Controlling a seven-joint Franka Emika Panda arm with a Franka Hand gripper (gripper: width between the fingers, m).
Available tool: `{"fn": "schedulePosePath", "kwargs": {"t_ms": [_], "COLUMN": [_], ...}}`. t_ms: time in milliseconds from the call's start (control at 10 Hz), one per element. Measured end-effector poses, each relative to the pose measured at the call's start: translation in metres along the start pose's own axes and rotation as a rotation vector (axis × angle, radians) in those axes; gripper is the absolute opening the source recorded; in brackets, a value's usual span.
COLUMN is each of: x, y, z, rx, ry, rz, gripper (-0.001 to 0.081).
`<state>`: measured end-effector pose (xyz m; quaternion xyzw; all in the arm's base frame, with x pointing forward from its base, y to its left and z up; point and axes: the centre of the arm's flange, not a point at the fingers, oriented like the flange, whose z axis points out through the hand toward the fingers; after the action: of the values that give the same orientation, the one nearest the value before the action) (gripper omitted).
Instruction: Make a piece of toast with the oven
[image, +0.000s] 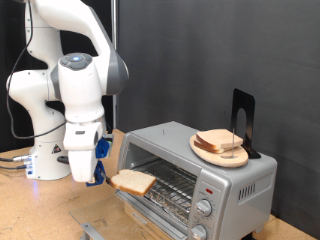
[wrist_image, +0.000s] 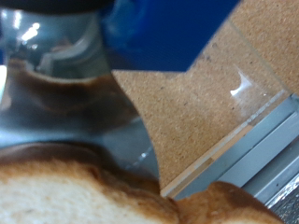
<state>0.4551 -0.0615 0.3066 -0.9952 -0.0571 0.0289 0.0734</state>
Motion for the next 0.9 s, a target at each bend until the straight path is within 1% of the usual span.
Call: {"fn": "schedulePosePath", "kwargs": {"t_ms": [100,300,500,700,900], "x": [0.002,0.006,0.009,0.013,0.018], "y": [-0.006,-0.022,-0.042,-0.065,-0.09], "z": [0.004,0.01,0.018,0.02,0.014], "rx": [-0.015,-0.075,-0.115,-0.126,-0.123], "ry": [-0.003,-0.009,0.002,0.028,0.054], "rz": [-0.019,-0.056,-0.088,-0.122,-0.143], "gripper": [0.0468,0.0468,0.0468,0.0468,0.0468]}}
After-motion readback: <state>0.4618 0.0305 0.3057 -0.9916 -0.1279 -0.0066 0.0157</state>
